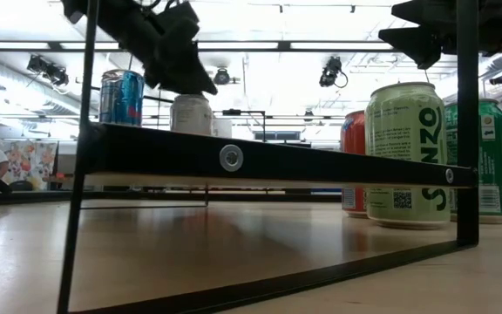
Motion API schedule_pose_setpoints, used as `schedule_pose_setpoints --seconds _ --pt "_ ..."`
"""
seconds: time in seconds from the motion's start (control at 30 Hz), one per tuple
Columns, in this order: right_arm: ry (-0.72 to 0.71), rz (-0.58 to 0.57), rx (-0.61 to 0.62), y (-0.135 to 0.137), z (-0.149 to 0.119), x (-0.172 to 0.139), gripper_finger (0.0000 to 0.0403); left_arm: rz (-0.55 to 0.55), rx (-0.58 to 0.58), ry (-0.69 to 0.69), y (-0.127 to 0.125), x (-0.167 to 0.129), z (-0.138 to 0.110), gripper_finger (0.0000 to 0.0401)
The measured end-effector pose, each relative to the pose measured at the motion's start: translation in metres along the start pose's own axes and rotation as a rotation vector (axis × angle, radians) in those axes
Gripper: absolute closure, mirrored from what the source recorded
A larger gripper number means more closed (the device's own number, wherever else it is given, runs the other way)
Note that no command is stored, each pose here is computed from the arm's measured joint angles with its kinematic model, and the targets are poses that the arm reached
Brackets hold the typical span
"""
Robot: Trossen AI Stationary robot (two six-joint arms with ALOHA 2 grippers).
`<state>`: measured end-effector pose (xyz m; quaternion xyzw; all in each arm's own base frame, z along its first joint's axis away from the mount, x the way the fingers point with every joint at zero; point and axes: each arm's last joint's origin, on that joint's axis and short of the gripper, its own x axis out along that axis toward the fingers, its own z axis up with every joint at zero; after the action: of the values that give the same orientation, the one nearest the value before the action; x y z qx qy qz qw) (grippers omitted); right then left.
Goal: Place canned beverage on shelf
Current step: Put the orange white soda can on the shelf
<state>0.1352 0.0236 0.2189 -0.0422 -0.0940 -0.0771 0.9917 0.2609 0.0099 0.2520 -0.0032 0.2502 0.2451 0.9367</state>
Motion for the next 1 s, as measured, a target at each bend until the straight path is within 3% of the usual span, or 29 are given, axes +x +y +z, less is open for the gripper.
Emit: schedule_pose_setpoints --seconds 0.23,0.37,0.57,0.7,1.0 --pt "0.0 0.0 -0.005 0.0 0.0 0.0 0.0085 -0.029 0.121 0.043 0.005 -0.01 0.027 0.0087" --pt "-0.01 -0.002 -0.006 0.0 0.001 0.0 0.0085 -0.123 0.06 0.121 0.02 -0.011 0.04 0.0087" --pt "-0.017 -0.009 -0.02 0.0 0.002 0.0 0.0085 -0.145 0.054 0.174 0.032 -0.015 0.053 0.0087" --pt "-0.028 -0.013 -0.034 -0.001 0.003 0.0 0.0085 -0.139 0.061 0.283 0.031 -0.005 0.058 0.0087" --pt "-0.02 -0.013 -0.049 -0.001 0.002 0.0 0.0085 -0.2 0.208 0.509 0.019 0.027 0.073 0.0087"
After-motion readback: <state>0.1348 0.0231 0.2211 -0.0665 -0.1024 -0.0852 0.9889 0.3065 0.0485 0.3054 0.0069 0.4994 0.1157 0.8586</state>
